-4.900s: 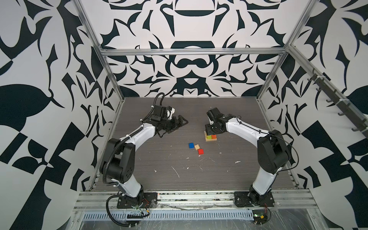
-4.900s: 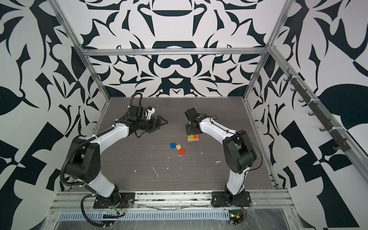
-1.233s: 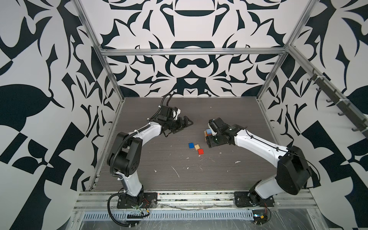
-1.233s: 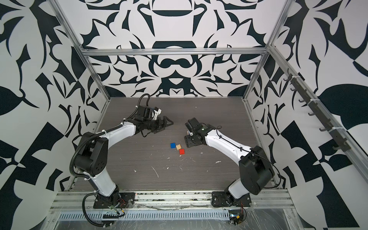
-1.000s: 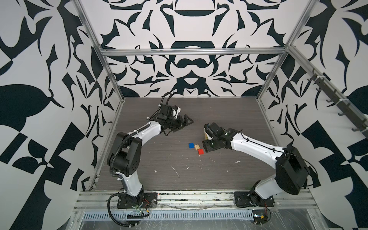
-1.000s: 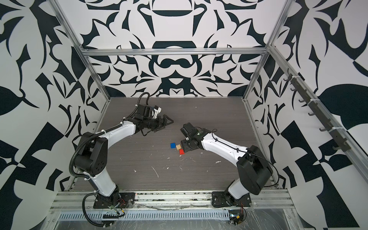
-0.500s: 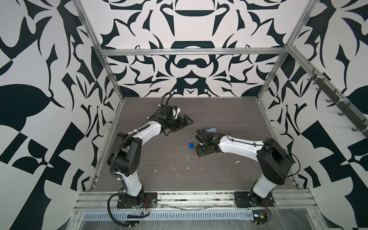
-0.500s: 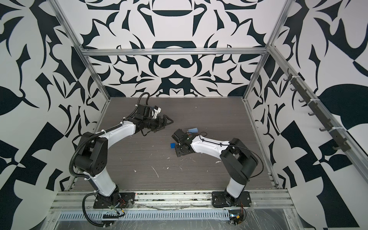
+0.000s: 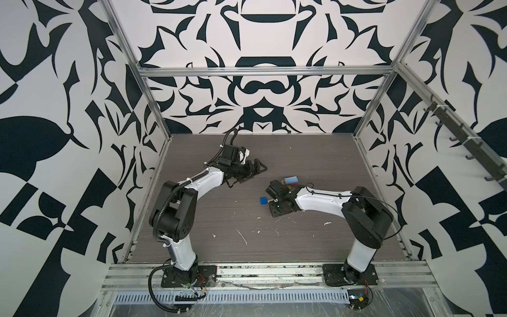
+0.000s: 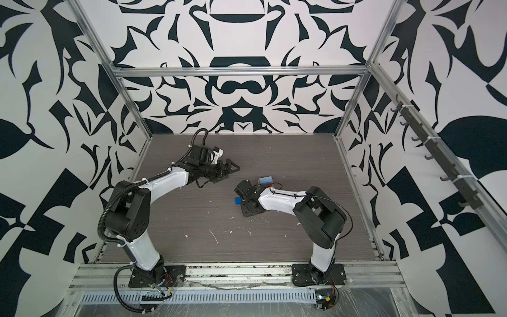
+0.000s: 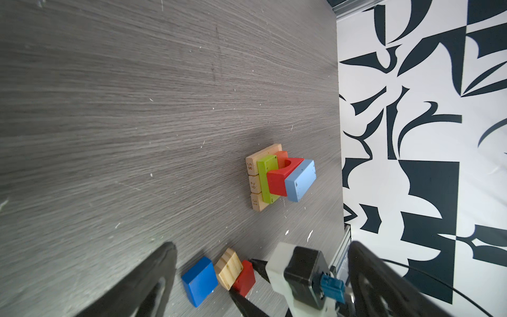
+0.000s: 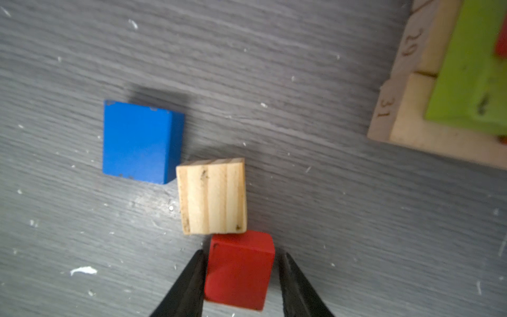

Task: Build the wood block tower
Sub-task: 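Move the right gripper nearer the robot over the small red cube, then close the right gripper on the small red cube and lift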

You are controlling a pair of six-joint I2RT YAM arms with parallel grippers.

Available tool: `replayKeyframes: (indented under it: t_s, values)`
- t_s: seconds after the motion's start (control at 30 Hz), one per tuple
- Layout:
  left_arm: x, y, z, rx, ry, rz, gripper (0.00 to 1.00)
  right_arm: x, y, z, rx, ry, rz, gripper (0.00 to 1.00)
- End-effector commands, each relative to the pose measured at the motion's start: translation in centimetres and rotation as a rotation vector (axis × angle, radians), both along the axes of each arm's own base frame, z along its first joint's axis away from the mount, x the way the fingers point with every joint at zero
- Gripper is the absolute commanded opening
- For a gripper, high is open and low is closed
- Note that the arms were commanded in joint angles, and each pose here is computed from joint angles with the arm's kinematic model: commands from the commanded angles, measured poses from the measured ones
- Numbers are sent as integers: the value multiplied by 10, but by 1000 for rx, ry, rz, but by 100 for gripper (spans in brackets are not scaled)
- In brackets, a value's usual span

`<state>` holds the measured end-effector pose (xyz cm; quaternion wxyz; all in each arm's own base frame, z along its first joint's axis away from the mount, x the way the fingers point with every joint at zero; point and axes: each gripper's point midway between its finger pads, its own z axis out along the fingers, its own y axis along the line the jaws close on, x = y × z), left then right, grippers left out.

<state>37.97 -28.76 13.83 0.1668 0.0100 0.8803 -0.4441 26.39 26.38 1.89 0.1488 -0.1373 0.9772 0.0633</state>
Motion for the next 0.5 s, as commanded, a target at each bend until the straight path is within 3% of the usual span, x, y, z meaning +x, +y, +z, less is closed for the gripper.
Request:
replayKeyframes:
  t_s: [0.0, 0.47]
  values:
    - [1, -4, 3, -13, -5, -7, 99, 5, 5, 7, 5, -20, -9, 44]
    - [0, -4, 3, -14, 1, -10, 99, 12, 5, 44, 9, -68, -8, 34]
